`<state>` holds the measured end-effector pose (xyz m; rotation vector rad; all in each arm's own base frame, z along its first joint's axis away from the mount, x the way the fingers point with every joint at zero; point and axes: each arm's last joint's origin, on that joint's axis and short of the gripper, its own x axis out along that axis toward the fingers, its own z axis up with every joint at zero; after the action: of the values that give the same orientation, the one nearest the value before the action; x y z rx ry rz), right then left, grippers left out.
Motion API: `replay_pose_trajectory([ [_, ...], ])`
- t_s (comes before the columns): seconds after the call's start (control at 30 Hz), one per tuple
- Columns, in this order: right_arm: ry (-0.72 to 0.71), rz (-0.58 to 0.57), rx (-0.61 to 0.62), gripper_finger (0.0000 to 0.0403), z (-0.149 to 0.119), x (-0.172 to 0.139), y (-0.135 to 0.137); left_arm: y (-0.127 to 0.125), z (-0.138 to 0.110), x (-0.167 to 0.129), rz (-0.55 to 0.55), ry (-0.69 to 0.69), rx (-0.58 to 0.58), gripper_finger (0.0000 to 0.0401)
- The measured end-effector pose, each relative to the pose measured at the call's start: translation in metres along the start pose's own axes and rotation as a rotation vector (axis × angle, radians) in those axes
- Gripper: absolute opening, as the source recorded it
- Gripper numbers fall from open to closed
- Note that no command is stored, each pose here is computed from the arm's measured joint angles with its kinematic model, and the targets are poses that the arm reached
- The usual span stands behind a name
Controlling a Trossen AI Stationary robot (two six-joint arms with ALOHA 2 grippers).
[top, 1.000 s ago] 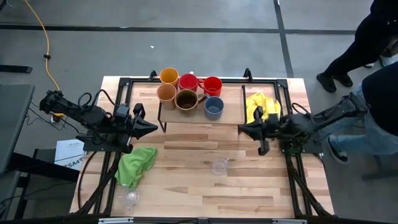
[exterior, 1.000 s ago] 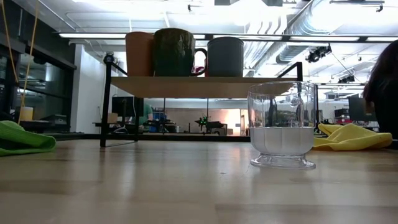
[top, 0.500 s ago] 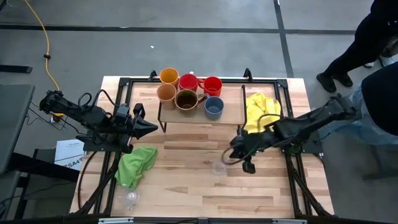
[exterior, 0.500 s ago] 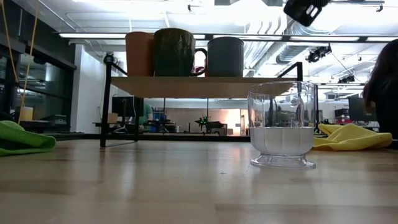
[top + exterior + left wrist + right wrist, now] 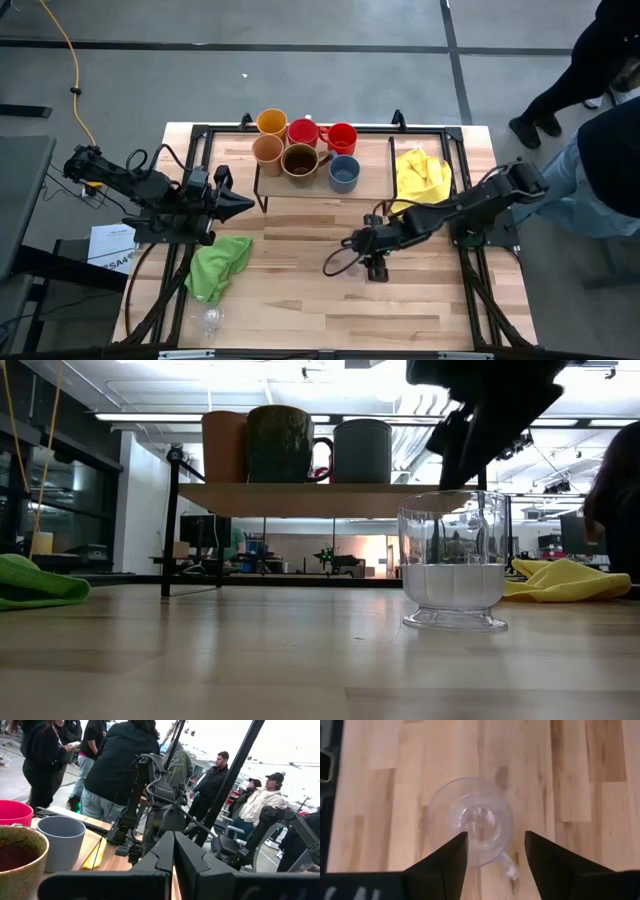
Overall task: Stack small to large cups/mugs on shelf
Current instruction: Put the top transparent mug on the shelf
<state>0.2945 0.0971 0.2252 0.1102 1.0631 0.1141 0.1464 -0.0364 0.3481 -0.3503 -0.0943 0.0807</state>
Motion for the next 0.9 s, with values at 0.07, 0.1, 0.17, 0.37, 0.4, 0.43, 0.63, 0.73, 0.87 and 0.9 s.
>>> replay_pose_trajectory([
  [0.07, 0.007, -0.008, 0.016, 0.0189, 0.001, 0.004, -0.004, 0.000, 0.000, 0.000, 0.001, 0.003, 0.001, 0.0001],
  [0.1, 0.016, -0.009, 0.028, 0.0189, 0.001, 0.007, -0.005, 0.000, -0.001, 0.000, 0.002, 0.006, 0.003, 0.0001],
  [0.17, 0.039, -0.005, 0.047, 0.0188, 0.001, 0.013, -0.008, 0.000, -0.001, 0.000, 0.004, 0.013, 0.006, 0.0001],
  [0.37, 0.081, -0.020, 0.078, 0.0188, -0.001, 0.031, -0.010, 0.001, -0.002, 0.000, 0.006, 0.019, 0.009, 0.0001],
  [0.4, 0.085, -0.021, 0.078, 0.0188, -0.001, 0.033, -0.011, 0.001, -0.002, 0.000, 0.006, 0.019, 0.009, 0.0001],
  [0.43, 0.090, -0.023, 0.078, 0.0188, -0.002, 0.034, -0.011, 0.001, -0.002, 0.000, 0.006, 0.019, 0.009, 0.0001],
  [0.63, 0.093, -0.029, 0.078, 0.0168, -0.002, 0.035, -0.011, 0.001, -0.002, 0.000, 0.004, 0.019, 0.009, 0.0001],
  [0.73, 0.092, -0.044, 0.075, 0.0131, -0.002, 0.035, -0.011, 0.001, -0.002, 0.000, 0.004, 0.020, 0.009, 0.0001],
  [0.87, 0.097, -0.046, 0.074, 0.0057, -0.003, 0.035, -0.012, 0.001, -0.002, 0.000, 0.004, 0.020, 0.009, 0.0001],
  [0.9, 0.097, -0.044, 0.075, 0.0035, -0.003, 0.035, -0.011, 0.001, -0.002, 0.000, 0.004, 0.020, 0.009, 0.0001],
])
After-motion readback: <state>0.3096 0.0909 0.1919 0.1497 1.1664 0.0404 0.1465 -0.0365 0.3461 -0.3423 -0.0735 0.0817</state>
